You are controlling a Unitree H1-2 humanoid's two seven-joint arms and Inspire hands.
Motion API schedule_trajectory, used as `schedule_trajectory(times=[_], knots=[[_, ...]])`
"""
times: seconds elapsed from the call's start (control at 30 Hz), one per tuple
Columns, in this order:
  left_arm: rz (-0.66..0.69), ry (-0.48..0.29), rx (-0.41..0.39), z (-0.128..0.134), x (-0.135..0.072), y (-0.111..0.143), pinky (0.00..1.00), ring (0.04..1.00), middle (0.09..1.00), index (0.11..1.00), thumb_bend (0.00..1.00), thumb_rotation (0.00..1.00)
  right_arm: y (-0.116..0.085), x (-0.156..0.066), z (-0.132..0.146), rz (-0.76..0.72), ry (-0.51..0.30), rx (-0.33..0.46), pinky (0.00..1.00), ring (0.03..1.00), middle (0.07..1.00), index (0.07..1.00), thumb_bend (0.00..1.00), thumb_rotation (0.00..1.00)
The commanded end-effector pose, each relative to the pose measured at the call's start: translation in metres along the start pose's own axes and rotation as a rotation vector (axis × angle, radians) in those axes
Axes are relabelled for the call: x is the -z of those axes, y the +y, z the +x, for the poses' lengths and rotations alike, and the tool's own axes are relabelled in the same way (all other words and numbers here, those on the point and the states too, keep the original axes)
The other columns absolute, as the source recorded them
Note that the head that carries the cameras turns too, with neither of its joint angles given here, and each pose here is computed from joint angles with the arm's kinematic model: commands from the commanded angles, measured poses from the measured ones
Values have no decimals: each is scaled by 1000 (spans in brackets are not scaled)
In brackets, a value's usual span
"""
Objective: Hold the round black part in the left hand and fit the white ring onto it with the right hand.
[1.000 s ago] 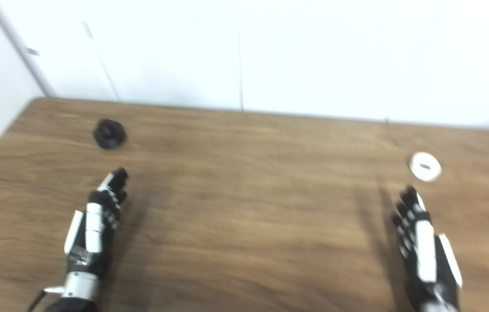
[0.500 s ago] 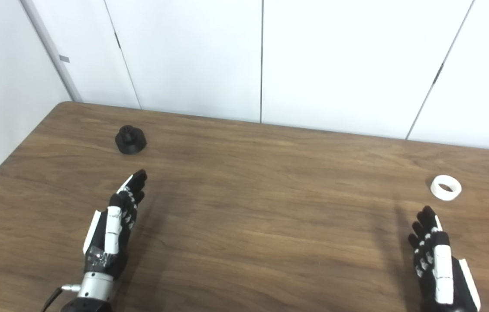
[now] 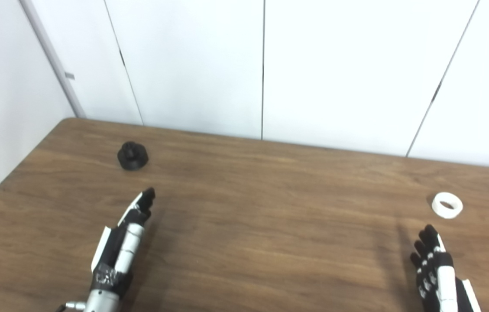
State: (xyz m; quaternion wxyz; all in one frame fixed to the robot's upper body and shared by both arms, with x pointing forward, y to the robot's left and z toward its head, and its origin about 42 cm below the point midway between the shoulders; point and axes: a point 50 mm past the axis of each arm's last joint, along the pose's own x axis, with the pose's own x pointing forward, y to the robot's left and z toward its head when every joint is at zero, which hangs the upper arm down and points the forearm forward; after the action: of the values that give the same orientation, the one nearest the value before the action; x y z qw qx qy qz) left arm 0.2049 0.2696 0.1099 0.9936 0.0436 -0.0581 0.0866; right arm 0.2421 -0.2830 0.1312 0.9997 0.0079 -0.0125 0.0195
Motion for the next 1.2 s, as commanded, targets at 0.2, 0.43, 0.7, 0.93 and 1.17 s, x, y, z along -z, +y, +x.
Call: schedule_trajectory(times=[0.2,0.43,0.7,0.93,1.17], knots=[[116,-40,-86,11,-29,9,954,930,910,917,790,398,2,-10,4,-11,-54,-18,1000,1000,1000,1000,489,1000],[262,-47,-190,46,-56,28,966,929,905,899,882,348,7,-12,4,-9,-49,-6,1000,1000,1000,1000,493,1000],[400,-25,-244,83,-71,49,981,938,907,877,919,330,10,-14,4,-2,-52,-1,1000,1000,1000,1000,468,1000],[587,-9,-250,117,-71,69,896,935,931,893,910,370,12,-14,4,5,-58,-9,1000,1000,1000,1000,427,1000],[744,6,-283,149,-68,89,935,973,934,889,950,346,14,-15,5,6,-61,3,1000,1000,1000,1000,398,1000]])
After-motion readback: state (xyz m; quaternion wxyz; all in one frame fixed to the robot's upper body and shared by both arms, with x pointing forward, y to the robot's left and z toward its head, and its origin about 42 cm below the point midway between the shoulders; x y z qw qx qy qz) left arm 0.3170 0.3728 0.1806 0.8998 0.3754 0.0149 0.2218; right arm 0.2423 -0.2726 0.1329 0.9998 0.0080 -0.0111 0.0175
